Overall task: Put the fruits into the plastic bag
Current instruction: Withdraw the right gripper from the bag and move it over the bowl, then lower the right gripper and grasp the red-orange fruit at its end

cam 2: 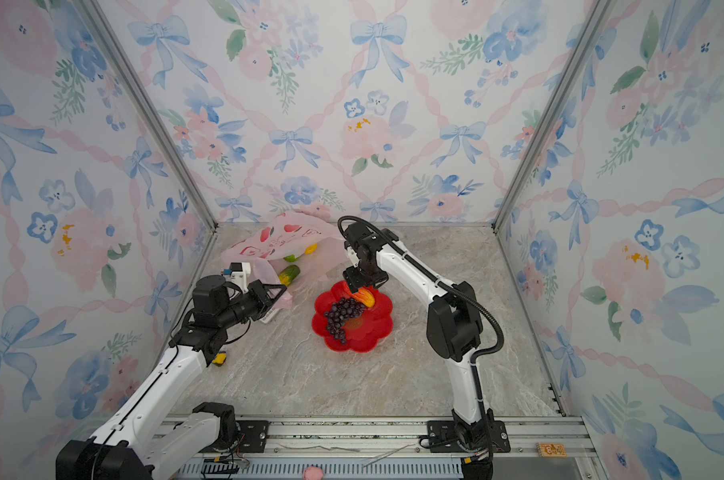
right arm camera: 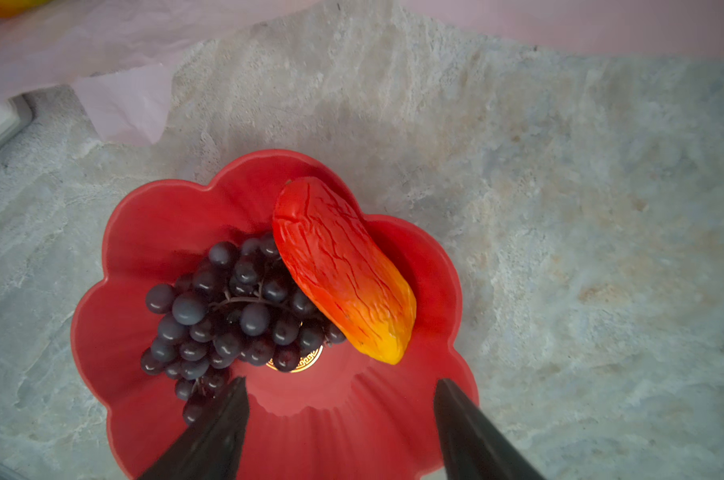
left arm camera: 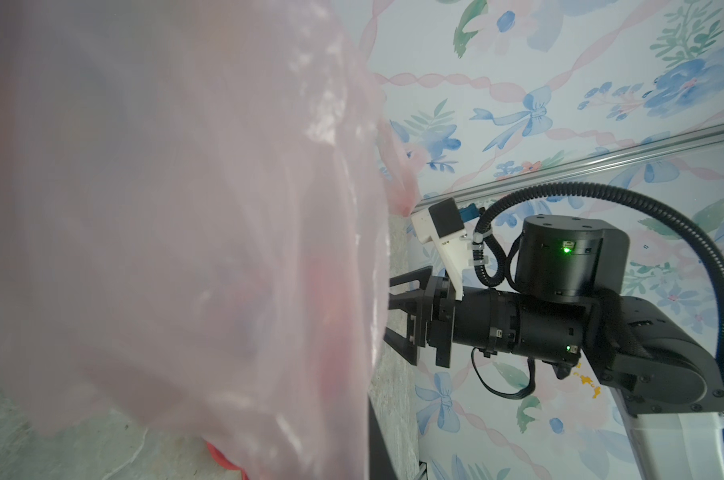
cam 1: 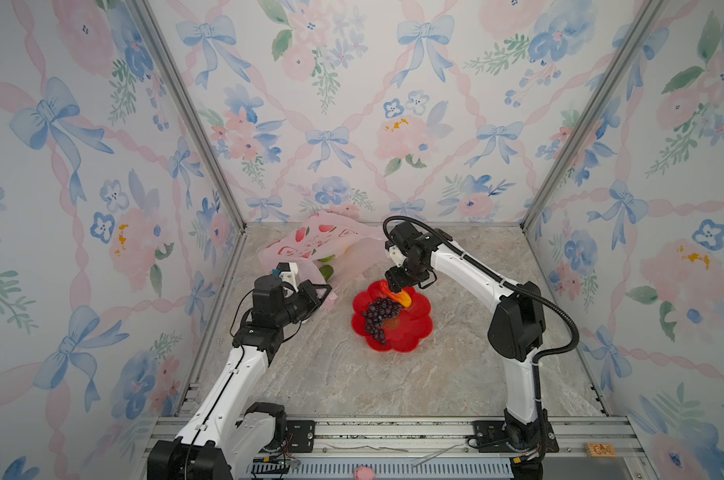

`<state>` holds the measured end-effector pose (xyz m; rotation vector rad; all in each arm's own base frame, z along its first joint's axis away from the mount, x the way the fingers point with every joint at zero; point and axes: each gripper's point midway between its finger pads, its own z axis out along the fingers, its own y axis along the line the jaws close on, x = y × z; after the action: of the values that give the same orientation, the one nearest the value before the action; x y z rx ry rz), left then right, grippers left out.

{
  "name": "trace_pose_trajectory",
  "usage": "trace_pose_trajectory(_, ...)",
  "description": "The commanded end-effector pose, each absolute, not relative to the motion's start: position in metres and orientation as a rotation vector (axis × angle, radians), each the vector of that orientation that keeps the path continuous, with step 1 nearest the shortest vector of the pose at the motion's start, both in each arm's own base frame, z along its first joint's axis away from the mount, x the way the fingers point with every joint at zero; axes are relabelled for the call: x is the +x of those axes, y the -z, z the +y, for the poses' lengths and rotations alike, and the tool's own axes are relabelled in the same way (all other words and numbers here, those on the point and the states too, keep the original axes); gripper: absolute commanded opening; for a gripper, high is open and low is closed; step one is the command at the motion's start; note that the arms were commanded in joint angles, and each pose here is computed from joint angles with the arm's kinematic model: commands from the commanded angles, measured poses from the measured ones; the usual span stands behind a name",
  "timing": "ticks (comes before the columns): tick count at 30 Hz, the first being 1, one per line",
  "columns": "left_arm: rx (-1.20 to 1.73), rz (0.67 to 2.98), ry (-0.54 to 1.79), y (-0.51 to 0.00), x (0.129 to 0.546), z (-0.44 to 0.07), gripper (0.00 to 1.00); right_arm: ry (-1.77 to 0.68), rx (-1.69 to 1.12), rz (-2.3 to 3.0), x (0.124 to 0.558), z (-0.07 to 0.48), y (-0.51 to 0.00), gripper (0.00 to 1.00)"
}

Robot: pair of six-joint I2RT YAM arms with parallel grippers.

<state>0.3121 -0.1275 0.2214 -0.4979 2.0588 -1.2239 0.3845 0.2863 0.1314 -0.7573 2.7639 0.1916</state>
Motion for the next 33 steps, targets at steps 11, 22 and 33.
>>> trace_pose_trajectory(11, -0.492, 2.059, 1.219, -0.224, 0.310, -0.123, 0.00, -0.151, -0.842, 2.806, 0.387, 0.307, -0.100, 0.68)
trace_pose_trajectory(22, -0.490, 2.065, 1.225, -0.225, 0.314, -0.122, 0.00, -0.007, -0.901, 2.808, 0.392, 0.300, -0.083, 0.66)
trace_pose_trajectory(33, -0.495, 2.068, 1.233, -0.224, 0.313, -0.123, 0.00, 0.101, -1.001, 2.768, 0.396, 0.308, -0.074, 0.65)
